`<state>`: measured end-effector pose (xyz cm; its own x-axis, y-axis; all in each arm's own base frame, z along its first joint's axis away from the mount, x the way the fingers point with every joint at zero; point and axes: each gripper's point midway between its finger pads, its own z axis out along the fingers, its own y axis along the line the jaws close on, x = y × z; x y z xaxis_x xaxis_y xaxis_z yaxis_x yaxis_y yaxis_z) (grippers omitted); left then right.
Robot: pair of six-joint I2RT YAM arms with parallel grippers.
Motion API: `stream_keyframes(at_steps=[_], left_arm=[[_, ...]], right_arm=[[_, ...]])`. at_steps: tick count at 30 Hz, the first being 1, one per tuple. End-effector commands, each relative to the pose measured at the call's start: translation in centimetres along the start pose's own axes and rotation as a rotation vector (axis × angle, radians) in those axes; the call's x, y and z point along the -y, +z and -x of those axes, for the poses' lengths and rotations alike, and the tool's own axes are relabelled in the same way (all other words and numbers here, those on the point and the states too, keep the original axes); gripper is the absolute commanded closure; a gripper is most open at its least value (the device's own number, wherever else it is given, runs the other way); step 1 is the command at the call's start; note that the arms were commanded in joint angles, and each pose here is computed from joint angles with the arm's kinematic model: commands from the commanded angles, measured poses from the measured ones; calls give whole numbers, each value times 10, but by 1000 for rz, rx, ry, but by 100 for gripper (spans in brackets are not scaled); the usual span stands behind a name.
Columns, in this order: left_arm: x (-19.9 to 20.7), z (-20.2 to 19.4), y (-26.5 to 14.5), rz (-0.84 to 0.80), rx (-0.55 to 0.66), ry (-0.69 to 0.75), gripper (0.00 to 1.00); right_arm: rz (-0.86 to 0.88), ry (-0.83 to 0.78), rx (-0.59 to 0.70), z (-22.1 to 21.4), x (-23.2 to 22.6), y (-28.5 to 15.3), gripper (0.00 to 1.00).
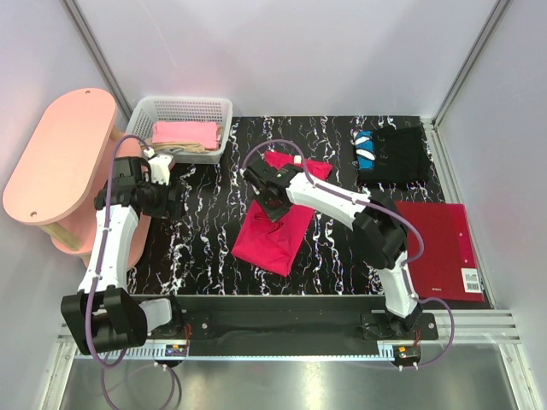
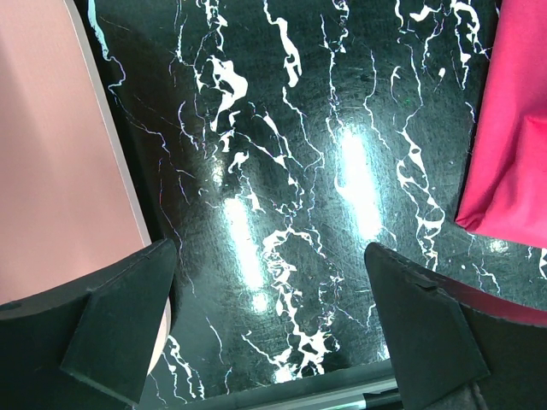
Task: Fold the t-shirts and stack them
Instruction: Fold the folded rectangular tshirt in 1/3 of the way
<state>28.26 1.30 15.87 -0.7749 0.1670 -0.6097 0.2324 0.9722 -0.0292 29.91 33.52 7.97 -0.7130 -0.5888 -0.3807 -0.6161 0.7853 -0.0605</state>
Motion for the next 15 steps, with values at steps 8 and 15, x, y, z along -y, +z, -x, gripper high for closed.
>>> stream_keyframes(at_steps=[8, 15], left_arm=[[2, 15, -2, -24, 43, 6, 1], [3, 13, -3, -29, 44, 13, 1]], right_arm=[[47, -23, 113, 52, 9, 4, 100], [-70, 20, 103, 55, 35, 14, 18]])
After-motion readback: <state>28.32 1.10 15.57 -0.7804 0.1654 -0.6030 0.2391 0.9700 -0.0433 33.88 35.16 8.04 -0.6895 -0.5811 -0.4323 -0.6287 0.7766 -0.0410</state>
